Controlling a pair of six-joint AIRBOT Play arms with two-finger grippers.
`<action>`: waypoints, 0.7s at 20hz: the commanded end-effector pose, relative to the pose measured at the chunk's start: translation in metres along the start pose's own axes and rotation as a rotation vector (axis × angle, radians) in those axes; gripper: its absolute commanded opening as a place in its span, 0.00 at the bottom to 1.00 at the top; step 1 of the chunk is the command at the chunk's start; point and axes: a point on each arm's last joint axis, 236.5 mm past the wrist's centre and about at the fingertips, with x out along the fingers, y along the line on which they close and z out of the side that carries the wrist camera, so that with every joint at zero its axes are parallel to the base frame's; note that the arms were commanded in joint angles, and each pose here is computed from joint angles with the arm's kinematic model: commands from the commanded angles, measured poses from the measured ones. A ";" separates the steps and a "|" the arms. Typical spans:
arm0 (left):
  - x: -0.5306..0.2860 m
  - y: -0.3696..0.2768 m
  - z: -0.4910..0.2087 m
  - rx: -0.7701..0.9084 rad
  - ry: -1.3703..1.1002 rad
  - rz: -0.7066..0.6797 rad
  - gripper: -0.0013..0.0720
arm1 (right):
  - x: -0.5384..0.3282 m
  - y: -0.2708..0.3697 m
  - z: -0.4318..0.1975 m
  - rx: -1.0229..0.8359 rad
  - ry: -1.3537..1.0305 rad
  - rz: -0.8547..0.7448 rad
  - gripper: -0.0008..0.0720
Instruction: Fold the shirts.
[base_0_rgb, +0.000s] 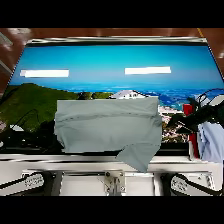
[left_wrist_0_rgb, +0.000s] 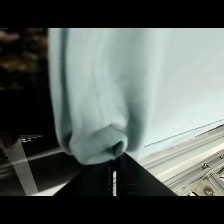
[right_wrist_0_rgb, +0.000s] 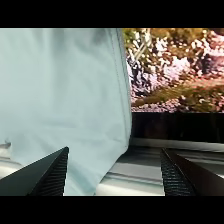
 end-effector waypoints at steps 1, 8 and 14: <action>0.004 -0.005 -0.001 0.012 0.014 -0.008 0.07 | 0.014 -0.001 -0.027 -0.008 0.062 0.011 0.94; -0.001 -0.016 0.002 0.048 -0.016 -0.039 0.07 | 0.076 0.001 -0.072 0.037 -0.027 0.065 0.94; -0.002 -0.026 0.007 0.045 -0.041 -0.079 0.07 | 0.122 0.021 -0.095 0.017 -0.001 0.096 0.94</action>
